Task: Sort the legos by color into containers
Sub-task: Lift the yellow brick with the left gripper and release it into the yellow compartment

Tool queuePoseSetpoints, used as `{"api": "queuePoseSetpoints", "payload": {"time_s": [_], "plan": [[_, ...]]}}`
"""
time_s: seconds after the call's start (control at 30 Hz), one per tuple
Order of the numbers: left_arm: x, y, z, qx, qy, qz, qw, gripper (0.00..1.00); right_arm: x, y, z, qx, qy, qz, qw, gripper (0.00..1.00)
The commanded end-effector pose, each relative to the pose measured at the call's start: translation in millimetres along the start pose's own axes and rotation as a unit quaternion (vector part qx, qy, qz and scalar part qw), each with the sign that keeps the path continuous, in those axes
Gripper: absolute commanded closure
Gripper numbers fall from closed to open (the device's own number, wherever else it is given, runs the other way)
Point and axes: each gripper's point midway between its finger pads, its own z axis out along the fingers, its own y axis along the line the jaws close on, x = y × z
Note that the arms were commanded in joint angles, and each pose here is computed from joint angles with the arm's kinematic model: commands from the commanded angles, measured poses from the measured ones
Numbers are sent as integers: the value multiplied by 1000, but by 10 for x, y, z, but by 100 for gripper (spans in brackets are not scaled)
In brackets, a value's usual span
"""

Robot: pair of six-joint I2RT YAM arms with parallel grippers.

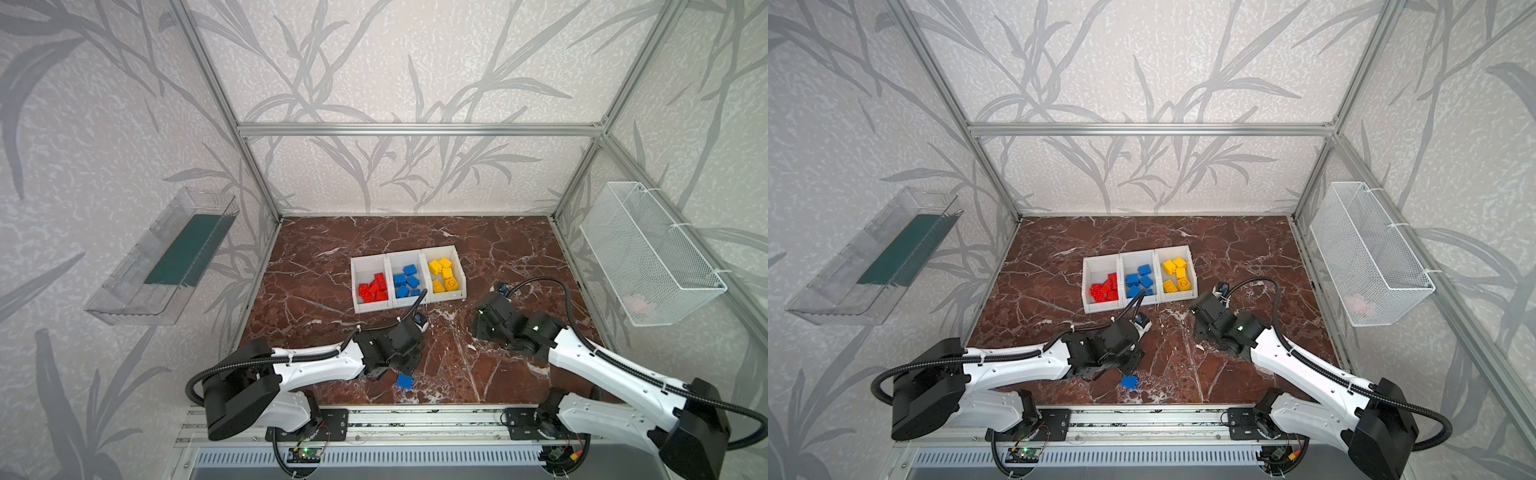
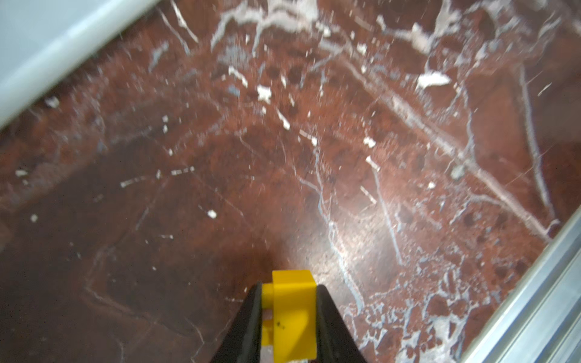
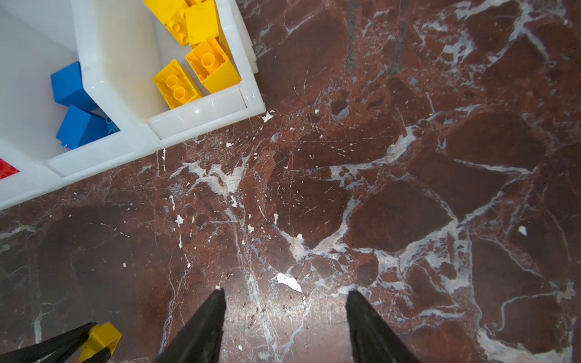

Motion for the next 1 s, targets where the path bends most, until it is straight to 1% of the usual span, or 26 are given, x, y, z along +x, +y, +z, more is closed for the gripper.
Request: {"api": "queuePoseSetpoints", "payload": {"time_s": [0.0,0.27,0.33,0.47,0.57,0.73,0.8,0.97], "plan": [[-407,65,-66,-13,-45,11,999,73,-27,-128,-54,16,-15,2,1000,38],[-1422,306,104,-9,-96,-18,995,73,-18,-185,-159,3,-23,4,1000,38],[-1606,362,191,-12,-102,-19,995,73,-2,-175,-161,-3,-20,4,1000,39],[-1912,473,395,-21,-103,-27,994,73,61,-77,-121,-28,-5,0,1000,39],[-2081,537,554,-26,-97,-28,995,72,105,-58,-87,-29,7,-8,1000,39],[-2255,681,738,-41,-93,-38,994,72,131,-55,-89,-31,13,-19,999,39],[-2310,730,772,-43,-97,-51,993,68,135,-57,-94,-32,13,-21,999,39],[-2396,772,764,-46,-108,-62,991,49,144,-91,-101,-26,14,-29,999,39]]}}
